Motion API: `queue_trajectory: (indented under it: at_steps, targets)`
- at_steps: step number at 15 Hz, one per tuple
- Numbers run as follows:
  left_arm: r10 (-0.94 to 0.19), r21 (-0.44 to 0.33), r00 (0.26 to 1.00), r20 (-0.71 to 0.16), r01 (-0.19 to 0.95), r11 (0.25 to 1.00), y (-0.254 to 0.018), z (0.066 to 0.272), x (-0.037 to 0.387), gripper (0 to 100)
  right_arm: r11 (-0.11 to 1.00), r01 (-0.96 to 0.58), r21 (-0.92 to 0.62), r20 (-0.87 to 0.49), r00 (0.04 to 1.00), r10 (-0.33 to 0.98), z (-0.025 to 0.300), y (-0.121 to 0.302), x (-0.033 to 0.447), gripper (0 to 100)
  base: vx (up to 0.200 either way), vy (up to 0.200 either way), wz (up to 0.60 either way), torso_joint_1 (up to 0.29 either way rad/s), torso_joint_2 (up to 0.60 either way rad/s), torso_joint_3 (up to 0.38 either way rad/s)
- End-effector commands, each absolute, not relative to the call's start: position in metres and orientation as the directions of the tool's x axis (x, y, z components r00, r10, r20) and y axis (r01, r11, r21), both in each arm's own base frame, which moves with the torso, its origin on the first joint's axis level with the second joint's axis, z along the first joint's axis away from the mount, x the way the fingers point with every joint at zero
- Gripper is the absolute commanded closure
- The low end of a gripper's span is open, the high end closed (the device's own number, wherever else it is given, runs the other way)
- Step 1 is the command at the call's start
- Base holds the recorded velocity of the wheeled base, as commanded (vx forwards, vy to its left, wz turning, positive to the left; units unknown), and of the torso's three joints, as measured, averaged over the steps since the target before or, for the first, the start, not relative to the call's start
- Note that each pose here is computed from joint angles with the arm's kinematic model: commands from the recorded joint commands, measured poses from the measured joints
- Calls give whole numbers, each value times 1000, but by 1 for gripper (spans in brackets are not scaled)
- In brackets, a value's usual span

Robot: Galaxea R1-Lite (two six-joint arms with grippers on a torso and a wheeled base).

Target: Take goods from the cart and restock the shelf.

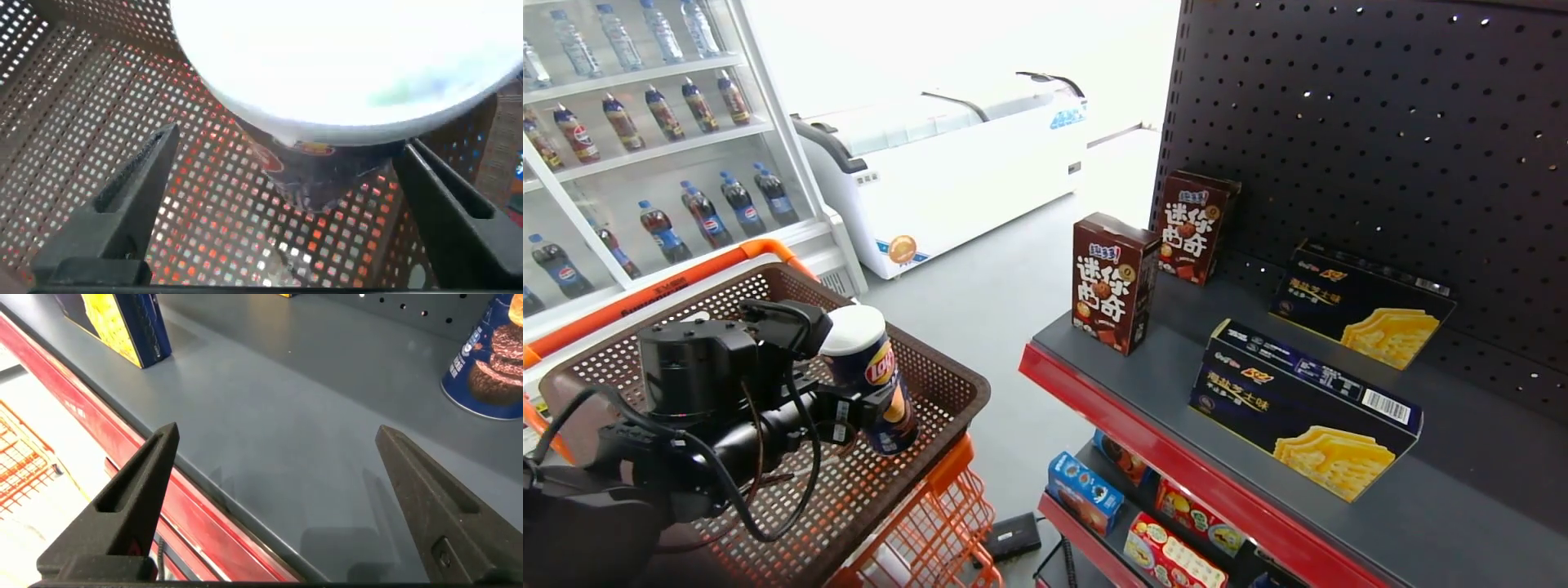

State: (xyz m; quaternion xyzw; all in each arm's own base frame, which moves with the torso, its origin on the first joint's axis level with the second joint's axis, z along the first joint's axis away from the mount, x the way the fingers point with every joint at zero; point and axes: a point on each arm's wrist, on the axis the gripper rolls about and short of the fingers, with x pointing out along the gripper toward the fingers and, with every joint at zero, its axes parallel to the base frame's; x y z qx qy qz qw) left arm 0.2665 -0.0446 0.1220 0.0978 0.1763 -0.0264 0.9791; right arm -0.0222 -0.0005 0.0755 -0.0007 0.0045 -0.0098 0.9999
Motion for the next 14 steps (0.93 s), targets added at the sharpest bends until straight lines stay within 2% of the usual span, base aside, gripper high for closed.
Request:
queue_trajectory:
  at_steps: [1, 4, 10, 11, 14]
  targets:
    - [-16, 184, 926, -377, 92, 979, -47, 104, 277, 0, 1000, 20, -2, -9, 1000, -20, 75, -1, -22, 0, 0, 0, 0, 0, 0, 0]
    - [-23, 176, 947, -320, 83, 981, -49, 101, 285, 0, 1000, 20, -2, -9, 1000, -20, 75, -1, -22, 0, 0, 0, 0, 0, 0, 0]
    - [-22, 176, 945, -327, 84, 981, -49, 97, 286, 0, 1000, 20, -2, -9, 1000, -20, 75, -1, -22, 0, 0, 0, 0, 0, 0, 0]
    - [-22, 176, 944, -330, 84, 981, -49, 96, 287, 100, 1000, 20, -2, -9, 1000, -20, 75, -1, -22, 0, 0, 0, 0, 0, 0, 0]
    - [-23, 181, 943, -332, 88, 979, -49, 97, 287, 100, 1000, 20, -2, -9, 1000, -20, 75, -1, -22, 0, 0, 0, 0, 0, 0, 0]
